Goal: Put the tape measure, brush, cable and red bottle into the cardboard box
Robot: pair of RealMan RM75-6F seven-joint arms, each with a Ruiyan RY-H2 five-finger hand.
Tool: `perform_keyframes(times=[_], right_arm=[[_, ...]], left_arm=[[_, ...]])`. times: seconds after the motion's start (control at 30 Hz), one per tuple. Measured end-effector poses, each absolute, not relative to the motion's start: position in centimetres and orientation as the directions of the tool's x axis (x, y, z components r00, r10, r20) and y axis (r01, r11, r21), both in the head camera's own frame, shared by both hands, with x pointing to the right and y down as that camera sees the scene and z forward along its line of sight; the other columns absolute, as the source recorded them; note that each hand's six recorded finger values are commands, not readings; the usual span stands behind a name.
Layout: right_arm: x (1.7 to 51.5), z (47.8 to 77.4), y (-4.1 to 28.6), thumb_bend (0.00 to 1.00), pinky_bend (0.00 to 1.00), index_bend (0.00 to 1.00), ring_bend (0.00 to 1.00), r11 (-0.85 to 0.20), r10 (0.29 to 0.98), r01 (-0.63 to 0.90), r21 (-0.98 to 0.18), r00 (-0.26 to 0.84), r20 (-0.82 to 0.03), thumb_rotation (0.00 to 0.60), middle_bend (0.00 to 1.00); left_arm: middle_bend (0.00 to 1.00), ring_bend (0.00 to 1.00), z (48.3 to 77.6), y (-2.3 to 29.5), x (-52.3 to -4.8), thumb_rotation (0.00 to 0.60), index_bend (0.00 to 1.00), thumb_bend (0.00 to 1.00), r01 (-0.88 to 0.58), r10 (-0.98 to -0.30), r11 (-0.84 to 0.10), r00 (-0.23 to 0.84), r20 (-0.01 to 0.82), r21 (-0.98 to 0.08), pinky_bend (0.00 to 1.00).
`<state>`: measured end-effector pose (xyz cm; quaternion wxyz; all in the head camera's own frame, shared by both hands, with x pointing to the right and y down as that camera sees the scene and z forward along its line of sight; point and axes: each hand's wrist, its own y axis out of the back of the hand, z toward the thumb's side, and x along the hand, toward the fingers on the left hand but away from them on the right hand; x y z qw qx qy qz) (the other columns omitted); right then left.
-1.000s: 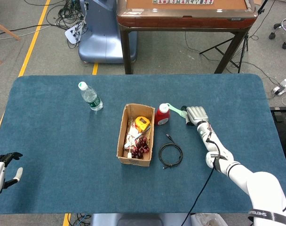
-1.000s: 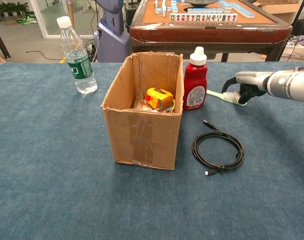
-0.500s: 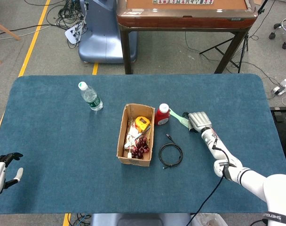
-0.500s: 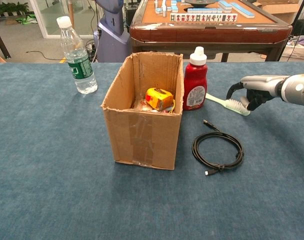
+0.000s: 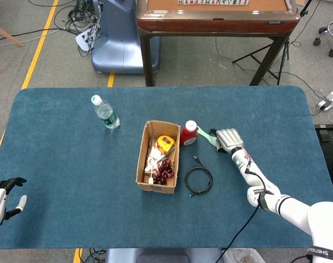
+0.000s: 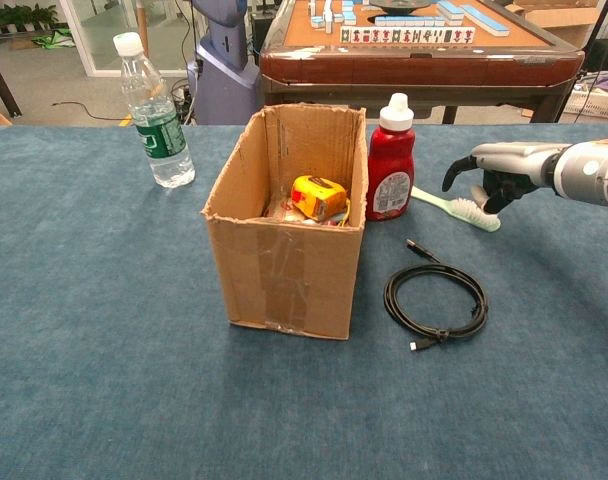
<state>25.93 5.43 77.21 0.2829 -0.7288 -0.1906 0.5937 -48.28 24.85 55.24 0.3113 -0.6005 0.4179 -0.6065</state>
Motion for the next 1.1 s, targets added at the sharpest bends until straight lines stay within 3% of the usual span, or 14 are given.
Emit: perform_keyframes(times=[0.6,1.1], right_arm=[[27.2,77.0,7.6,0.98,1.0,0.25,1.0,-0.79,0.576,-0.091,-0.606,0.229,-0.785,0.6,1.0],[30.5,75.0,11.9,0.97,1.0,0.25,1.0,-0.818,0.522,-0.137,-0.559,0.232,-0.821,0.6,1.0]], left_arm=[[0.41,0.35,55.2,24.9,-48.2,0.6,0.34,0.35,-0.121,-0.88,-0.458,-0.084,0.468,-0.881,0.55],[0.41,0.35,55.3,24.9,-48.1,0.6,0.34,0.35,-0.114,-0.88,-0.458,-0.078,0.468,-0.881,0.55]])
